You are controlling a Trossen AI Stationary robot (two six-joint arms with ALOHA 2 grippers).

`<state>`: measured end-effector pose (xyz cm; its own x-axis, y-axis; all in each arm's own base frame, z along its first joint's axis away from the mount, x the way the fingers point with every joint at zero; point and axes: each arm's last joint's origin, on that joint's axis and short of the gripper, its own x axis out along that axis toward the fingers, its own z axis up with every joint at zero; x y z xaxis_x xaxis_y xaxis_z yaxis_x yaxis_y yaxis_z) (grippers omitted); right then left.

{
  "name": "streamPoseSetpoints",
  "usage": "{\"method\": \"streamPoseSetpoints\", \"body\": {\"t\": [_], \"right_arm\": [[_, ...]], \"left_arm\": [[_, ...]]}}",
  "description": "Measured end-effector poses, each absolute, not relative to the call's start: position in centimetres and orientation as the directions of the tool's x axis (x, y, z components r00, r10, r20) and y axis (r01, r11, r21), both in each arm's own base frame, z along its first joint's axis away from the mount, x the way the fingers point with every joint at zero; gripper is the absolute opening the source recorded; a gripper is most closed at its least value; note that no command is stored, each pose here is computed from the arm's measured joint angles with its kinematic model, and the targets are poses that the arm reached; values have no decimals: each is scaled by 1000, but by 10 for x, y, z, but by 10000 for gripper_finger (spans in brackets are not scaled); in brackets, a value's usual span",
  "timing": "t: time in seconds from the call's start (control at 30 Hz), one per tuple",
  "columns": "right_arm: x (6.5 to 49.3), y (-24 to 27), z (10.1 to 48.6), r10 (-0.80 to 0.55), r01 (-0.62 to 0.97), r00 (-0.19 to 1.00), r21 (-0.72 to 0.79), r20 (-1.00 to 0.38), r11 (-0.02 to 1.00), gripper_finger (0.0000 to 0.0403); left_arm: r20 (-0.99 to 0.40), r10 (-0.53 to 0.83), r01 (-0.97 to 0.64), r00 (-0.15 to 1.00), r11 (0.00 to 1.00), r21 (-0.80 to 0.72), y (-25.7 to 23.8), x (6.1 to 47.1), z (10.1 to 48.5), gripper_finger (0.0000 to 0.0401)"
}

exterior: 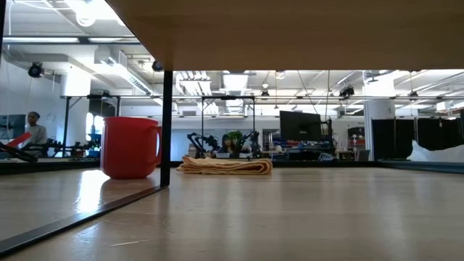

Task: Stack small to large cups/mugs on shelf
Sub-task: Adjust the black cup on the shelf

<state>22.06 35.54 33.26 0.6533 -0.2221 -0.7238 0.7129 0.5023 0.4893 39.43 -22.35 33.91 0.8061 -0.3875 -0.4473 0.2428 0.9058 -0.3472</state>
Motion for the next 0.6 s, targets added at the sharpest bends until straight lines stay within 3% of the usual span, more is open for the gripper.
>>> {"method": "streamPoseSetpoints", "body": {"t": [0.2,0.6], "right_arm": [[218,347,348,-237,664,706,509,-667,547,9],[217,290,414,-312,548,822,509,-477,664,9]], "left_arm": [[-555,-256,155,792,963,-222,-207,372,352,41],[-555,-159,74,816,982,-172,-182,358,373,41]]}}
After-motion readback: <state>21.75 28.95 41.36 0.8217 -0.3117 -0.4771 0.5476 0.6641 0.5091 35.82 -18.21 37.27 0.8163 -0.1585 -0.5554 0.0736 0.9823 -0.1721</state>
